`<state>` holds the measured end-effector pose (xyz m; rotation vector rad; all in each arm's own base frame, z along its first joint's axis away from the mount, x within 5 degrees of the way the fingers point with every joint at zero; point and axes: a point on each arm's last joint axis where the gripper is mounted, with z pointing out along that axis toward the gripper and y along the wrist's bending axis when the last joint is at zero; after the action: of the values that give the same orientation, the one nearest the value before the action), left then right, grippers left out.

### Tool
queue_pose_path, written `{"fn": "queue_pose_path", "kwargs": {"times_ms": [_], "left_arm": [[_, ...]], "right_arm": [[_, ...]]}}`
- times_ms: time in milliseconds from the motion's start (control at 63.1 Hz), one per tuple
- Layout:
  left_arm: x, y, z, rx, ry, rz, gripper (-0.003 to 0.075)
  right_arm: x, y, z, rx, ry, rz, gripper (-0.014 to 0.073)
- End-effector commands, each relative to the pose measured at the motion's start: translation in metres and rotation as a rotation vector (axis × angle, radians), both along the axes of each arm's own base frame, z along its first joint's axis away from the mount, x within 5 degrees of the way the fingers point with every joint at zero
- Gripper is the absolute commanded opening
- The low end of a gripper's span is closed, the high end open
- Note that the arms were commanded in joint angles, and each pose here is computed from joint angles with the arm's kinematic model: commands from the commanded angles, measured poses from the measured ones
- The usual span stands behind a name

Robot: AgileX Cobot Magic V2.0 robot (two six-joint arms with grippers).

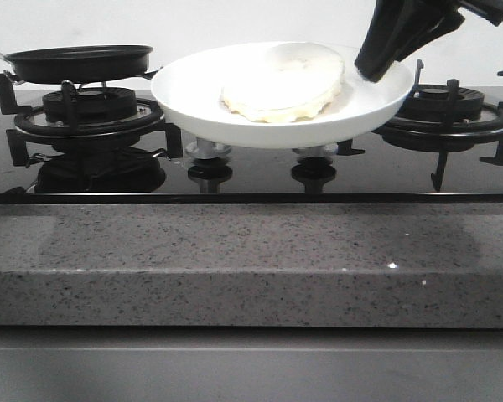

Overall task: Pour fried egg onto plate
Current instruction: 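Lower the empty pan back onto its burner with the left gripper, then lower the plate with the egg onto the stovetop center, right gripper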

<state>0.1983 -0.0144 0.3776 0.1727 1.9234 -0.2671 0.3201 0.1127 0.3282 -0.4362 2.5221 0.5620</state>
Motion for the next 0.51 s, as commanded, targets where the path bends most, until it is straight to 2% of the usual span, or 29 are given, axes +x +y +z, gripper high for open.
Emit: {"fn": "queue_pose_path", "kwargs": {"times_ms": [0,238,491], "left_arm": [[-0.024,-0.002,0.015,0.052,-0.179,0.047,-0.0020],[-0.074,-0.003,-0.007,0.119,-0.288,0.059,-0.0021],[-0.108,-0.001,-0.023,0.116,-0.372,0.081,-0.0020]], "right_arm": [[-0.005,0.000,0.026,0.064,-0.092,-0.018,-0.0060],[-0.005,0.000,0.026,0.064,-0.092,-0.018,-0.0060],[-0.005,0.000,0.026,0.065,-0.094,-0.019,-0.0060]]}}
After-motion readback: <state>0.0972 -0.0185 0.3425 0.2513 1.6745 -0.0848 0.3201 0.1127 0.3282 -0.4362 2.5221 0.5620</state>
